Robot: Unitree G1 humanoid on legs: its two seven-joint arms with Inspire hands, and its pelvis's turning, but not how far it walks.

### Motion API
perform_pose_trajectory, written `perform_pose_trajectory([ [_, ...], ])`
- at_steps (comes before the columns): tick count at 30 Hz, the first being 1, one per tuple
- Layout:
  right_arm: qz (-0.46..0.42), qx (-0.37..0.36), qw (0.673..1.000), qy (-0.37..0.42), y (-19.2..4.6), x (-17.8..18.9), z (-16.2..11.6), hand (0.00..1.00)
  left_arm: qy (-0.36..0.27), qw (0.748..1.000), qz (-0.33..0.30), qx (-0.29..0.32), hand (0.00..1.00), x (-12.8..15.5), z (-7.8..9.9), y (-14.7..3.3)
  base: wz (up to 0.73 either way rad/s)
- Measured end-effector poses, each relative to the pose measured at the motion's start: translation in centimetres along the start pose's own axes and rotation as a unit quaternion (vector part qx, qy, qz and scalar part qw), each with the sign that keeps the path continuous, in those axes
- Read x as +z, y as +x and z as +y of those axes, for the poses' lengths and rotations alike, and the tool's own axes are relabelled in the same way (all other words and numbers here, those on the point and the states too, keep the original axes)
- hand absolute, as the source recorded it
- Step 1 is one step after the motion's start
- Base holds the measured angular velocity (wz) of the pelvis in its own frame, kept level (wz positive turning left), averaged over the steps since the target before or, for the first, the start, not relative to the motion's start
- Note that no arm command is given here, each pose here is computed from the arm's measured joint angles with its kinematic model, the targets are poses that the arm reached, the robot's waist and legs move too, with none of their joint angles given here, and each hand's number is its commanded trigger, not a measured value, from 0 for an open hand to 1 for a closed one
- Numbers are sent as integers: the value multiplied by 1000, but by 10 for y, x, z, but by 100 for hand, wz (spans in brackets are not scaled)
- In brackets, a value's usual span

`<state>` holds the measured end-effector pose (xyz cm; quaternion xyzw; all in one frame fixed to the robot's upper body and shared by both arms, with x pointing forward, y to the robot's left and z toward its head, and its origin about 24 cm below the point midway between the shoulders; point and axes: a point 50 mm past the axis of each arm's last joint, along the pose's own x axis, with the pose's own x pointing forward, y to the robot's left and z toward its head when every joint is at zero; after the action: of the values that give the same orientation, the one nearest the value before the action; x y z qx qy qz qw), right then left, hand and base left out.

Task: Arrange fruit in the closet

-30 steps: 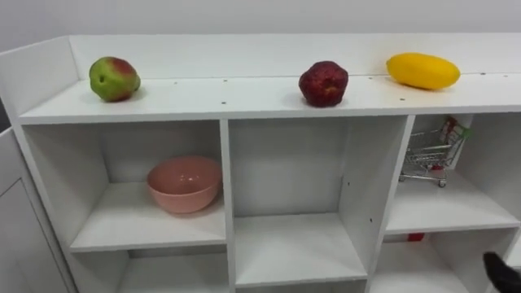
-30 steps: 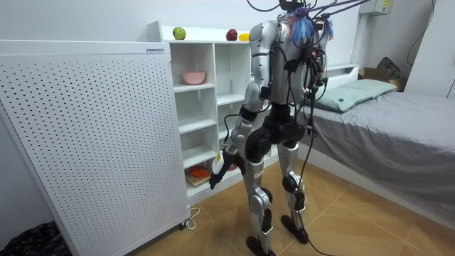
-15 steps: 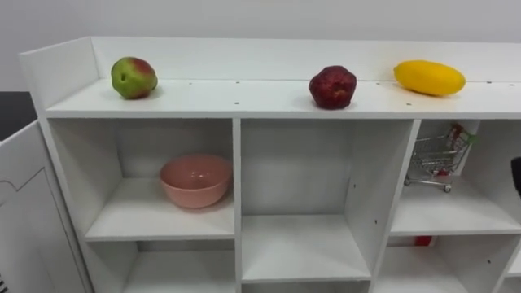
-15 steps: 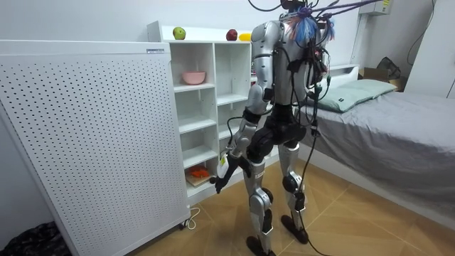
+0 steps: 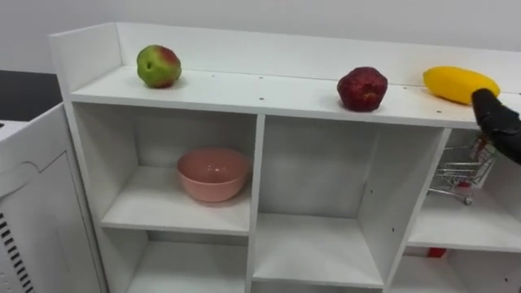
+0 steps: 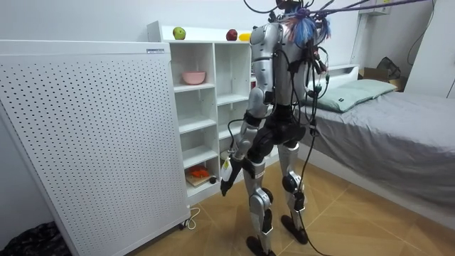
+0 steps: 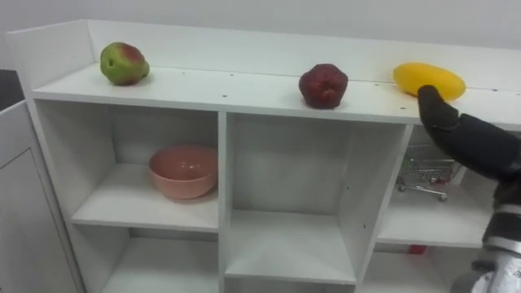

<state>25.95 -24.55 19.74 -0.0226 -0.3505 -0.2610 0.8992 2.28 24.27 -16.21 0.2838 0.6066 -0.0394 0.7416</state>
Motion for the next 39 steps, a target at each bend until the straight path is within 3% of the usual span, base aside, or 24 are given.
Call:
perform_pose_trajectory([
  [14, 30, 59, 997, 37, 32, -10, 29, 0, 5, 1000, 1, 1, 0, 0, 5, 0, 9],
  [39, 125, 108, 986, 39, 43, -41, 20, 0, -1, 1000, -4, 19, 0, 3, 19, 0, 3],
])
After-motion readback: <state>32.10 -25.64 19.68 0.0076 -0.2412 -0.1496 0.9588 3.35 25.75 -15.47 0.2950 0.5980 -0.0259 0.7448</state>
